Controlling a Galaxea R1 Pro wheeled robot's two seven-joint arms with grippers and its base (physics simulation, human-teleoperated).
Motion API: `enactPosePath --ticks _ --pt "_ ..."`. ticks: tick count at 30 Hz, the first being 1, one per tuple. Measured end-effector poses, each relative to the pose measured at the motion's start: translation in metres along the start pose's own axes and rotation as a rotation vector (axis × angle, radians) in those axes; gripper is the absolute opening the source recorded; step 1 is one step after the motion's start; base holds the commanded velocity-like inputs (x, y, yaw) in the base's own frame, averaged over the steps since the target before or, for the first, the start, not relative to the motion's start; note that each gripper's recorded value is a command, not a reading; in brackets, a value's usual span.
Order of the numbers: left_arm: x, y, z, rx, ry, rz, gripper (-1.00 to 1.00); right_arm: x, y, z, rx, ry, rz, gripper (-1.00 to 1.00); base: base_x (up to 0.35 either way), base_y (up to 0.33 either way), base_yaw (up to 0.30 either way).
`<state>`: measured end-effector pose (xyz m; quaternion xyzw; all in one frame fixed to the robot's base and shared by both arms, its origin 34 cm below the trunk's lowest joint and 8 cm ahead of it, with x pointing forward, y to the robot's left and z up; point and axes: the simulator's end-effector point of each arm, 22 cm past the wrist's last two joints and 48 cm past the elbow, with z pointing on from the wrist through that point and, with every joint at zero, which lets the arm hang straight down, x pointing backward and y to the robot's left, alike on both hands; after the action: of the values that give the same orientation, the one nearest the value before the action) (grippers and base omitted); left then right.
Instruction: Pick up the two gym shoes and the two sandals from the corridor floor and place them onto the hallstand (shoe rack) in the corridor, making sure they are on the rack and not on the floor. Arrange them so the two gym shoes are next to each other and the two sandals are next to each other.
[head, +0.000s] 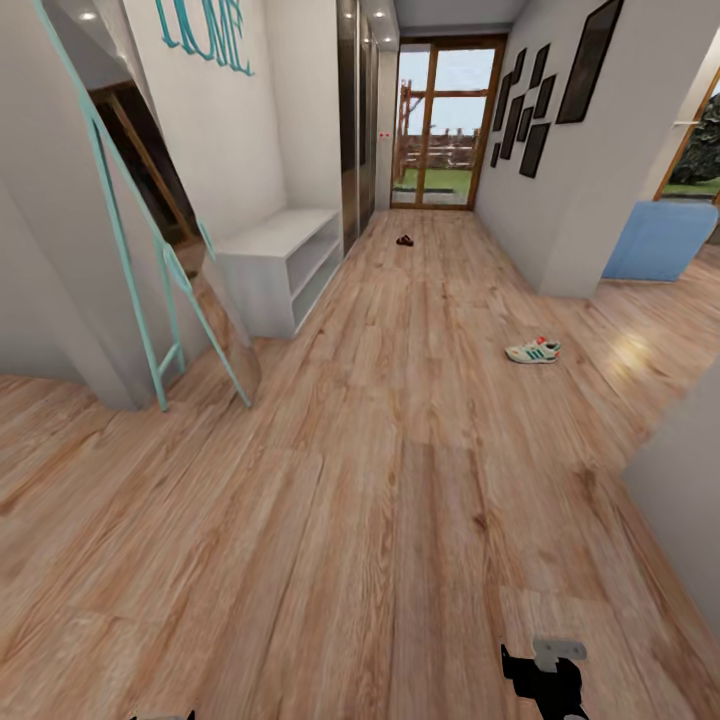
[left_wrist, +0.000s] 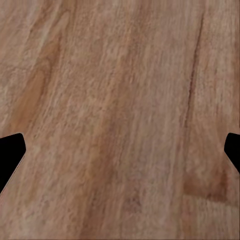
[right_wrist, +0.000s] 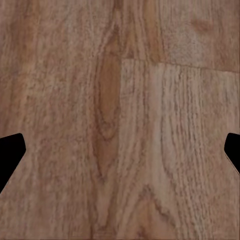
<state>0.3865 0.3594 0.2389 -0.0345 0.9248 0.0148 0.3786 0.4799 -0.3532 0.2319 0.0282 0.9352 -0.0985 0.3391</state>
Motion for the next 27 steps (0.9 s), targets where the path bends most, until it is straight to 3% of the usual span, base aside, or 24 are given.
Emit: enactPosePath --ticks 27 --pt "0.0002 -0.0009 0.0 0.002 0.0 0.0 1.0 0.0007 0.0009 -0.0002 0.0 0.002 0.001 1.0 0.339 0.0 0.0"
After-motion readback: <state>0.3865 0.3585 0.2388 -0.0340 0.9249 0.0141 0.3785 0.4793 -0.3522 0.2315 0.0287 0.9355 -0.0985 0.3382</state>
